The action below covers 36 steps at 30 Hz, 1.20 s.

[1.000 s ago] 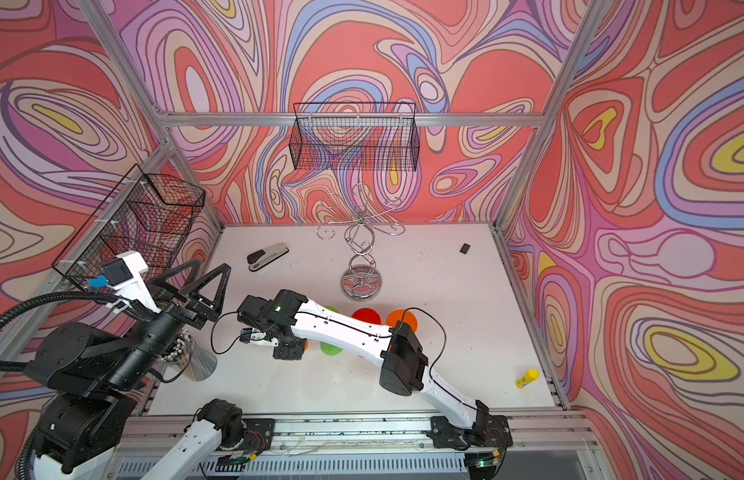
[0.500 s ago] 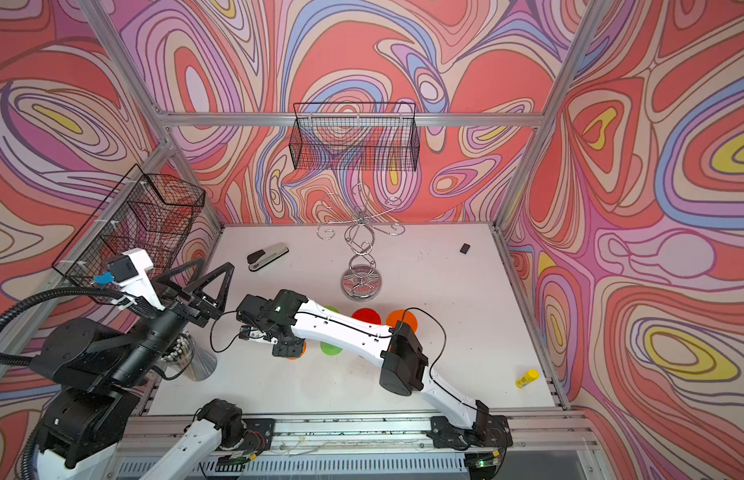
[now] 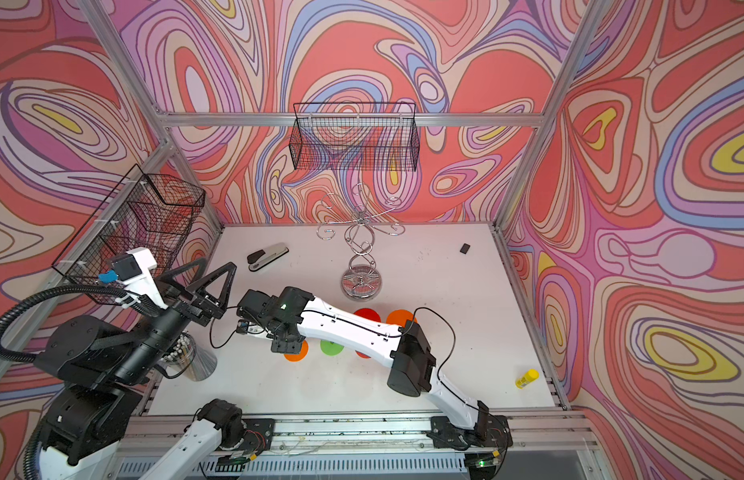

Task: Take the wine glass off the wine glass rack
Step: 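Set the orange glass upright, open the right gripper and retract it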

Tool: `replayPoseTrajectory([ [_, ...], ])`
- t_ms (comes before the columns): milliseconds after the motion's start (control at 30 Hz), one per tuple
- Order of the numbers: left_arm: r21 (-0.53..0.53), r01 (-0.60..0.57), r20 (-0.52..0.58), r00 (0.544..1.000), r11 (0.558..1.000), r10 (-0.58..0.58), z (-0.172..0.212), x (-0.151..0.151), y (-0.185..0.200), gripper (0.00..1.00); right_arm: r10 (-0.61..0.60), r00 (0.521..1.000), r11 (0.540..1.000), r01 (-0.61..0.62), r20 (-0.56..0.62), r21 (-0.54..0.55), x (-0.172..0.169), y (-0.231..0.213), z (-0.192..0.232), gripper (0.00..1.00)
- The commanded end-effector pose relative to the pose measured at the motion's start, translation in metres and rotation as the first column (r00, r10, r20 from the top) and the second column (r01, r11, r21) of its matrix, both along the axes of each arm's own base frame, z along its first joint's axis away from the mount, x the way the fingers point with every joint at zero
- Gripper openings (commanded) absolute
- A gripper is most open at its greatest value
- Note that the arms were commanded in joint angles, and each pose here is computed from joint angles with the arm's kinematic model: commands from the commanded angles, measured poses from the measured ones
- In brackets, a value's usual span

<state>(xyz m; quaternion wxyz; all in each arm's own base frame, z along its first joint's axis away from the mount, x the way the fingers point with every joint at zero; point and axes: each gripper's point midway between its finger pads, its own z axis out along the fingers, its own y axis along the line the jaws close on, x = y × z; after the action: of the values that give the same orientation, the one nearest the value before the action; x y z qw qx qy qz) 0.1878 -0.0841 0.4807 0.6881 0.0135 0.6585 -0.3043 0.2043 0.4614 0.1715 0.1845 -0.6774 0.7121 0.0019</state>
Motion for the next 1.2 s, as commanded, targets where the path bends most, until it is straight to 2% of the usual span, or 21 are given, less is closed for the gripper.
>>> replayPoseTrajectory([
  [0, -0.006, -0.001, 0.012, 1.0, 1.0, 0.001, 0.003, 0.001, 0.0, 0.94, 0.019, 1.0, 0.995, -0.019, -0.001, 0.096, -0.009, 0.004, 0.03, 0.48],
  [167, -0.008, -0.001, 0.007, 1.0, 1.0, 0.001, 0.002, 0.002, 0.0, 0.94, 0.031, 0.999, 0.987, -0.03, -0.007, 0.158, -0.015, 0.002, 0.048, 0.48],
  [300, -0.008, -0.009, 0.006, 1.0, 1.0, 0.009, 0.001, 0.001, 0.001, 0.94, 0.017, 0.999, 0.978, -0.023, 0.032, 0.206, -0.012, -0.005, 0.066, 0.48],
  [400, 0.007, -0.033, -0.004, 0.999, 0.999, 0.033, -0.002, 0.004, 0.005, 0.95, -0.008, 0.998, 0.96, -0.009, 0.06, 0.281, -0.01, -0.014, 0.091, 0.48],
  [500, 0.03, -0.064, -0.004, 0.998, 0.997, 0.065, -0.006, 0.007, 0.009, 0.98, -0.048, 0.994, 0.911, 0.004, 0.097, 0.413, -0.007, -0.026, 0.128, 0.48],
  [633, 0.064, -0.099, -0.038, 0.994, 0.993, 0.102, -0.016, 0.018, 0.011, 1.0, -0.159, 0.968, 0.799, 0.012, 0.192, 0.601, 0.001, -0.058, 0.191, 0.49],
  [733, 0.107, -0.143, -0.065, 0.986, 0.984, 0.151, -0.027, 0.033, 0.014, 1.0, -0.314, 0.91, 0.696, 0.027, 0.271, 0.718, 0.013, -0.095, 0.236, 0.54],
  [833, 0.178, -0.213, -0.103, 0.967, 0.961, 0.234, -0.046, 0.054, 0.021, 1.0, -0.485, 0.817, 0.584, 0.038, 0.311, 0.811, 0.025, -0.141, 0.272, 0.64],
  [900, 0.221, -0.254, -0.123, 0.951, 0.942, 0.285, -0.06, 0.069, 0.025, 1.0, -0.586, 0.745, 0.519, 0.042, 0.319, 0.854, 0.031, -0.172, 0.29, 0.67],
  [1000, 0.264, -0.284, -0.143, 0.934, 0.922, 0.328, -0.078, 0.09, 0.026, 1.0, -0.709, 0.624, 0.461, 0.057, 0.329, 0.886, 0.04, -0.216, 0.299, 0.69],
  [1100, 0.278, -0.292, -0.159, 0.926, 0.915, 0.343, -0.095, 0.111, 0.023, 1.0, -0.788, 0.509, 0.449, 0.091, 0.346, 0.889, 0.05, -0.253, 0.298, 0.72],
  [1167, 0.28, -0.302, -0.158, 0.922, 0.911, 0.354, -0.104, 0.125, 0.023, 1.0, -0.839, 0.426, 0.424, 0.12, 0.339, 0.898, 0.058, -0.278, 0.298, 0.73],
])
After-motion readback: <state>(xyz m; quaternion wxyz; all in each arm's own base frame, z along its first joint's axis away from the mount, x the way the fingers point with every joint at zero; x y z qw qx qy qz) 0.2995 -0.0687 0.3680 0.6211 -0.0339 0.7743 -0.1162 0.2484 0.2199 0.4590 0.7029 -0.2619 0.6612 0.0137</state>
